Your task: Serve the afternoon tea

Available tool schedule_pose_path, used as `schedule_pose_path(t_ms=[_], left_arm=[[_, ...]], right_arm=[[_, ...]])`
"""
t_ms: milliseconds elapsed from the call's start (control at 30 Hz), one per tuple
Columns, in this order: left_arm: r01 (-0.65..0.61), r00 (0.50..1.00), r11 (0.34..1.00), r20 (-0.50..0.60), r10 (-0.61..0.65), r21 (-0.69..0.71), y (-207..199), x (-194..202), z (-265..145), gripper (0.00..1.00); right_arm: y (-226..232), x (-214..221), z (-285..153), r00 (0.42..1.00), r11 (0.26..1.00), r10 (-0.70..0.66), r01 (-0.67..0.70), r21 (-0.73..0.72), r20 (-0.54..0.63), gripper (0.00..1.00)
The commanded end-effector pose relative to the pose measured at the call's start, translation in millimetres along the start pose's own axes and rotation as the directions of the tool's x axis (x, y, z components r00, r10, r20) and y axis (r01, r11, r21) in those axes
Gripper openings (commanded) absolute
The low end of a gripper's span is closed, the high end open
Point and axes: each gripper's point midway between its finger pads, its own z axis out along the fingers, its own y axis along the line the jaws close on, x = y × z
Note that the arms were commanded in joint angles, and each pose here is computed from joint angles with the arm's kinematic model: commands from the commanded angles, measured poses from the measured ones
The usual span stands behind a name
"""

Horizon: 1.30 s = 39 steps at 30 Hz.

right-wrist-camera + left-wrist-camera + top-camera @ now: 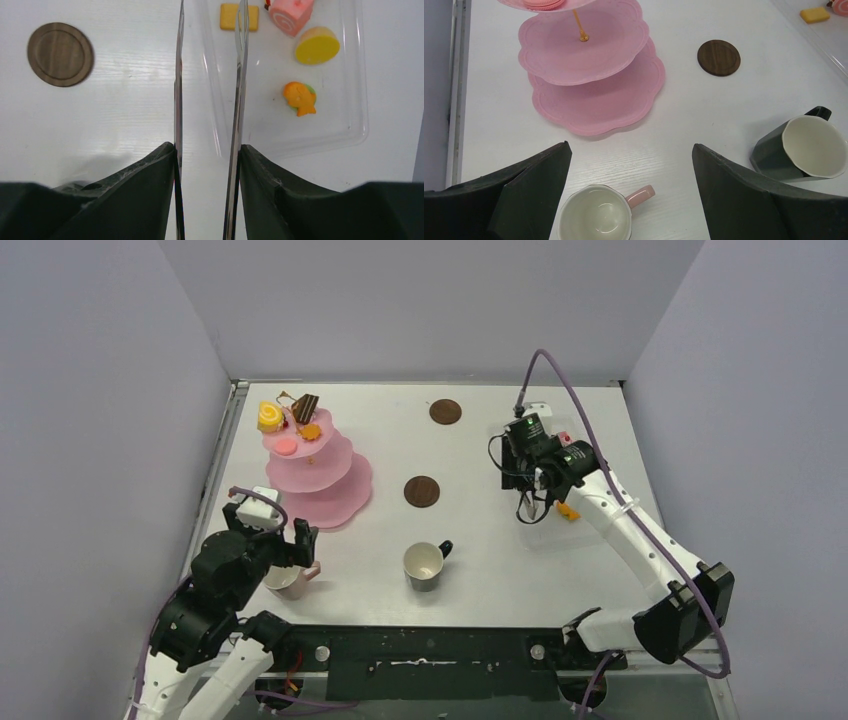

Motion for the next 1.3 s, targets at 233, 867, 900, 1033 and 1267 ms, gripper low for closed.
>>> schedule_pose_path(t_ms=[233,867,900,1033,1267], left_arm=[[-0.005,0.997,0.999,0.080,0.002,0.040,-6,-17,0,0.90],[-0.007,0.996,1.000,0.090,0.006,0.016,-2,-18,-2,0.90],[-0.008,0.996,1.000,0.087,0.006,0.016,-2,-18,-1,0.90],[-0.011,0.997,1.000,0.076,0.009,0.016,-2,-17,1,0.90],[-0.011,0.997,1.000,0.078,0.010,0.013,-2,-17,2,0.90]], right_arm=[[-22,18,51,0.977,0.981,0.191,-0.191,0.010,-0.097,0.49],[-22,35,122,0.908,0.922,0.381,-0.387,0.001,-0.172,0.49],[-21,32,124,0.908,0.921,0.385,-0.391,-0.004,-0.168,0.49],[-21,21,131,0.914,0.924,0.378,-0.383,-0.008,-0.148,0.49],[-23,7,145,0.923,0.933,0.354,-0.359,-0.007,-0.149,0.49]])
